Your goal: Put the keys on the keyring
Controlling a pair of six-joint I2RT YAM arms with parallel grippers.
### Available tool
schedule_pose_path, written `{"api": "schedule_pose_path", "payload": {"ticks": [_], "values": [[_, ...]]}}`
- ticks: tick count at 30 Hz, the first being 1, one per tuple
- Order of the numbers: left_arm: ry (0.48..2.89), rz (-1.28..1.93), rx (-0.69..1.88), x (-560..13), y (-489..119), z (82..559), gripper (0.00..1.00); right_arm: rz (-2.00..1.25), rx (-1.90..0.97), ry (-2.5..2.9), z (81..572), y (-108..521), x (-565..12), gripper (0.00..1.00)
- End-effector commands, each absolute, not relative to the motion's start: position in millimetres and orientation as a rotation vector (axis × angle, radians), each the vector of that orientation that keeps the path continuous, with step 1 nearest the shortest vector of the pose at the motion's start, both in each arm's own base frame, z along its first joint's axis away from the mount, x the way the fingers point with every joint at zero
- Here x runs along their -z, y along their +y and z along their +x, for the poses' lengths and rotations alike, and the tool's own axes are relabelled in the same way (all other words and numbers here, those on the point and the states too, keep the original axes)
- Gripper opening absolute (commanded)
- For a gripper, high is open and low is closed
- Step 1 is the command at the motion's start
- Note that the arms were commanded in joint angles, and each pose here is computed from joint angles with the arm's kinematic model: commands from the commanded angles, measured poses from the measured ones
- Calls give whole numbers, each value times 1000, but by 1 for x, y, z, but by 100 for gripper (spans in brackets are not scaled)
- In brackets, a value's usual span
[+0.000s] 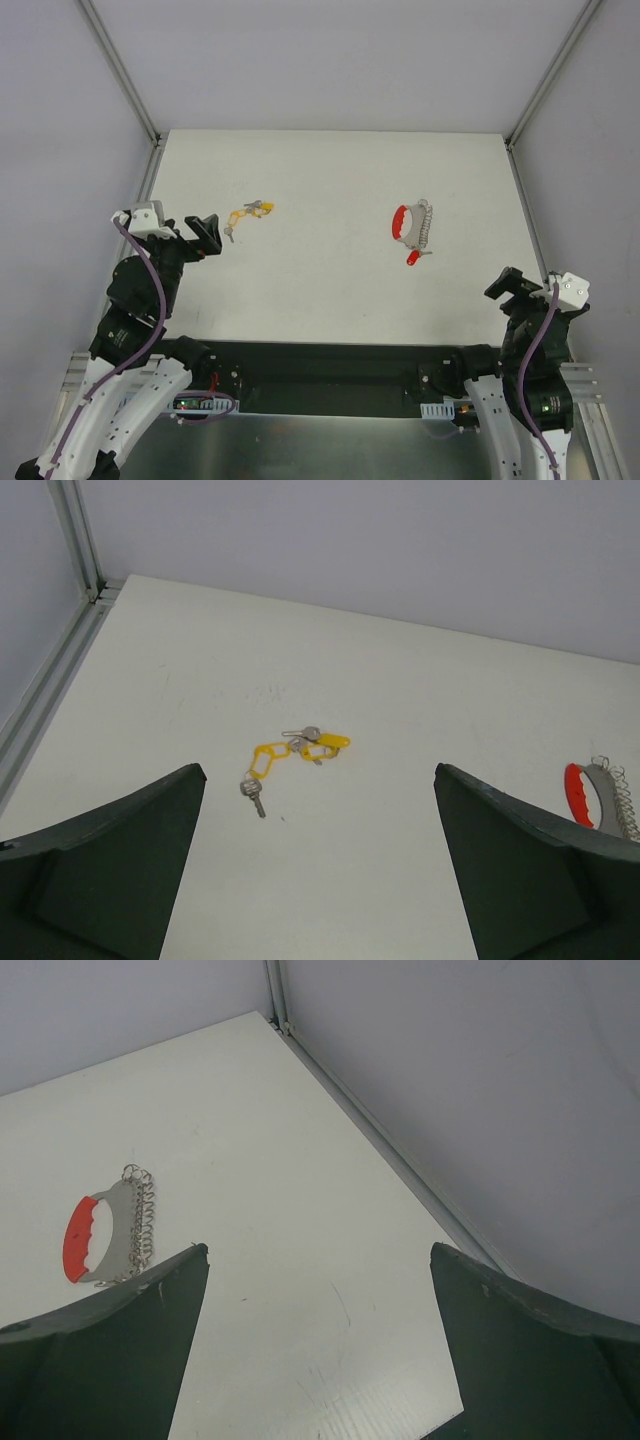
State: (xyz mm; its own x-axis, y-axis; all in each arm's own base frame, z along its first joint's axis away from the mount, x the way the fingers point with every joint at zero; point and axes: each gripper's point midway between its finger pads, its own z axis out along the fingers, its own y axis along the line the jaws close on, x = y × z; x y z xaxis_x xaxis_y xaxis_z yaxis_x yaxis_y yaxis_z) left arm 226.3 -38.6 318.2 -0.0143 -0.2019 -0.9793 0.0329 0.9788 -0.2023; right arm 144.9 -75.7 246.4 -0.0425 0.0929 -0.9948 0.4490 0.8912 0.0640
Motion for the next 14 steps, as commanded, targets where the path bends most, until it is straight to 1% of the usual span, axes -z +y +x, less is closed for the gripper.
{"api": "schedule_pose_path", "payload": {"ticks": [1,14], "values": [[1551,-149,222,-325,-43,232,99,496,263,1436,117,-85,-266,96],[1560,-143,250,-323,-49,233,99,500,274,1448,117,-86,-263,96]]}}
